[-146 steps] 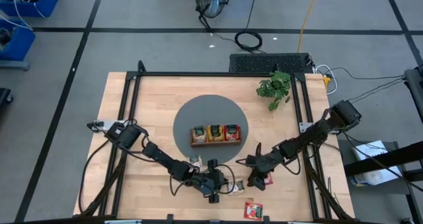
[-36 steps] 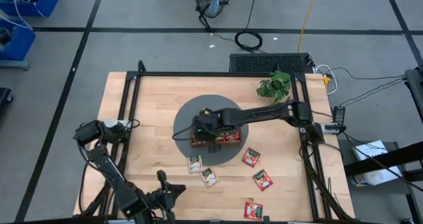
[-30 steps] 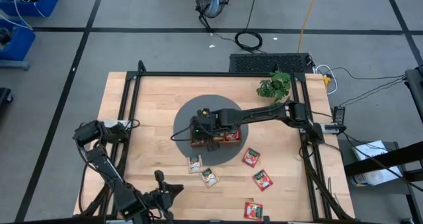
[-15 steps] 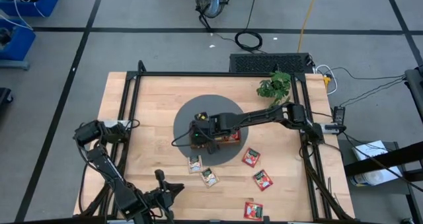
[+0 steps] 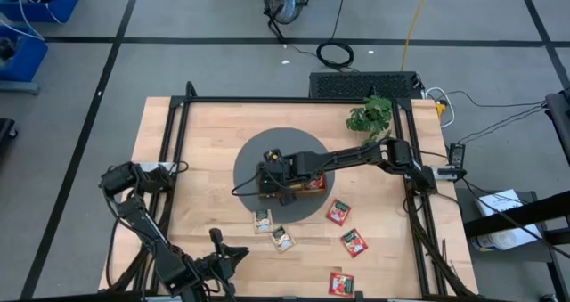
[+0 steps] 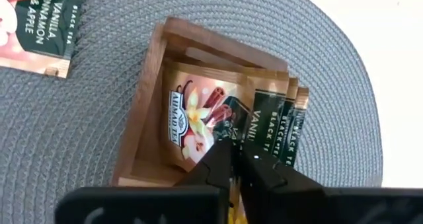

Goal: Pick & Place Tea
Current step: Put the bottom brown tea bag into the left section of the wooden organizer, then put the top right red tea bag into the right section of the wooden organizer

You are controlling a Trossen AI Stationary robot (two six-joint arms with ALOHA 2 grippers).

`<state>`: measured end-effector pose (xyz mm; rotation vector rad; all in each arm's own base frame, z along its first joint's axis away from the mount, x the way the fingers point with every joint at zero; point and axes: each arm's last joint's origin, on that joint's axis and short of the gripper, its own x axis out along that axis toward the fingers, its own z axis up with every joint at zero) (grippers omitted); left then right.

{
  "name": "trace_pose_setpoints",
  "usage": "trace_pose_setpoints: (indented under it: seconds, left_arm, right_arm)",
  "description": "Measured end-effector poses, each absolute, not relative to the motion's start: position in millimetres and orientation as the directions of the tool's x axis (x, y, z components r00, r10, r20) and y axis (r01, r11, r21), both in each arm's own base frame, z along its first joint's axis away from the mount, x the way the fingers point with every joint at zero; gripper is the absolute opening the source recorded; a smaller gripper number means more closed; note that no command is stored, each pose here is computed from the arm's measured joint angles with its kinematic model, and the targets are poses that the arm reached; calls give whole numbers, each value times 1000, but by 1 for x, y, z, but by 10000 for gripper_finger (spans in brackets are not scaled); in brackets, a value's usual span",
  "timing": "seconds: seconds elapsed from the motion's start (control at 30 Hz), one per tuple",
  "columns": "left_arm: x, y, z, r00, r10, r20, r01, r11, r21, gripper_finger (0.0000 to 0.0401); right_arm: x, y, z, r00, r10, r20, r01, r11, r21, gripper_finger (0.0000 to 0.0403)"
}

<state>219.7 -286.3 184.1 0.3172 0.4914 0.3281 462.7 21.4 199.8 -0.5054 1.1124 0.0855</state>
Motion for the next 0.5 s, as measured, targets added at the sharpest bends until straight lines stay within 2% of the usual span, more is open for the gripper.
trace_pose_setpoints:
  seconds: [0.3, 0.5]
  left_arm:
    - [220, -284, 179, 830, 383, -405, -237, 900, 365, 42]
    - [223, -282, 180, 829, 387, -405, -245, 901, 359, 42]
  right_arm:
    - [463, 22, 202, 468, -181, -865, -262, 907, -331, 128]
    - [457, 21, 231, 532, -179, -827, -218, 915, -338, 170]
